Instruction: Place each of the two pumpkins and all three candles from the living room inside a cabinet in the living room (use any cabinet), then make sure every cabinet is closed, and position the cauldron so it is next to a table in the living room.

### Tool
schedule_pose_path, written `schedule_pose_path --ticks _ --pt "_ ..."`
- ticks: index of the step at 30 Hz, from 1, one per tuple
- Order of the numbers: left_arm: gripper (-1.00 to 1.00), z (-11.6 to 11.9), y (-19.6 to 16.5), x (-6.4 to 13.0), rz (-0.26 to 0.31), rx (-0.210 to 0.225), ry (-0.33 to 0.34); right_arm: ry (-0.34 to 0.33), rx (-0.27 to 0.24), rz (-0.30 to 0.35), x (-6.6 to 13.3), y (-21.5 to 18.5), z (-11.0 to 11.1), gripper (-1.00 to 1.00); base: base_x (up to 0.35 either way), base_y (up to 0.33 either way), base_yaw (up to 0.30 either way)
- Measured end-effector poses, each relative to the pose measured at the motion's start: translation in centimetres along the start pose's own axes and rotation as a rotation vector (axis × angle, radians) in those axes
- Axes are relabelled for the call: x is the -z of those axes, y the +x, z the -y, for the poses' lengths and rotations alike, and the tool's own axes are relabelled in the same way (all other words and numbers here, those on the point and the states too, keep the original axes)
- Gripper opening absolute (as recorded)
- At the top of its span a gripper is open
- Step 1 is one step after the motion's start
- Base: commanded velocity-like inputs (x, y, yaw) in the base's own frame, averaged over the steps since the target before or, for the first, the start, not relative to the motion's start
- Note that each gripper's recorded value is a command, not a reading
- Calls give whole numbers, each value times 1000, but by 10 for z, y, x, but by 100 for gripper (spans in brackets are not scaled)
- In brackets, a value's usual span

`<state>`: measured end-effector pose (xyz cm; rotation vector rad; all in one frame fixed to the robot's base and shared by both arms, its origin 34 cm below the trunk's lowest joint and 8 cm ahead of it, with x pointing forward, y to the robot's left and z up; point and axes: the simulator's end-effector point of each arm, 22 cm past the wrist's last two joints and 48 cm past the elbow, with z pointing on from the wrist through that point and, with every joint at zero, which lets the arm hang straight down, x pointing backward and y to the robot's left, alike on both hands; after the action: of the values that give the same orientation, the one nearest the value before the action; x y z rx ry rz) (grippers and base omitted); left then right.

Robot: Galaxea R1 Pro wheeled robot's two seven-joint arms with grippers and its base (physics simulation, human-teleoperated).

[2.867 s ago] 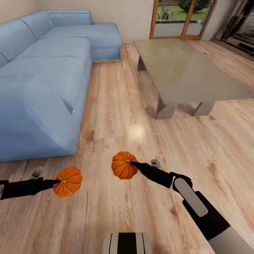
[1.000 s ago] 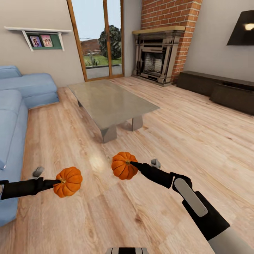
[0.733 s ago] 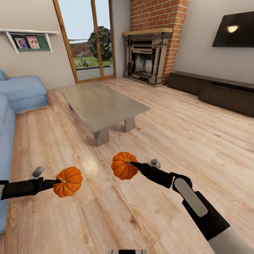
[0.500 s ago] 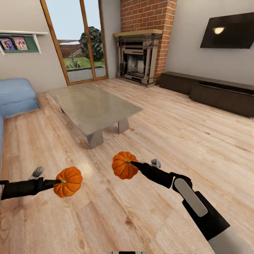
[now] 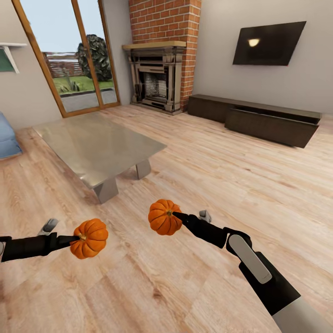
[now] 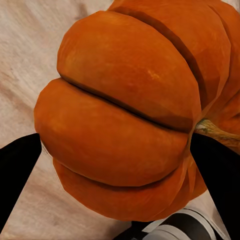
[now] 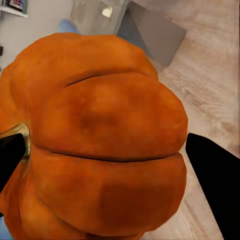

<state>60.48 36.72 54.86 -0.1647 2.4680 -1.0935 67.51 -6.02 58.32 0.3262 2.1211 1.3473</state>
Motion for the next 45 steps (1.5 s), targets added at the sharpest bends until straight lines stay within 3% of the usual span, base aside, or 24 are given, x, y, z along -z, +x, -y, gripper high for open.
schedule_pose_path --ticks 45 --pt "-100 74 -53 51 8 -5 8 9 -2 6 19 -51 -81 -100 0 0 -280"
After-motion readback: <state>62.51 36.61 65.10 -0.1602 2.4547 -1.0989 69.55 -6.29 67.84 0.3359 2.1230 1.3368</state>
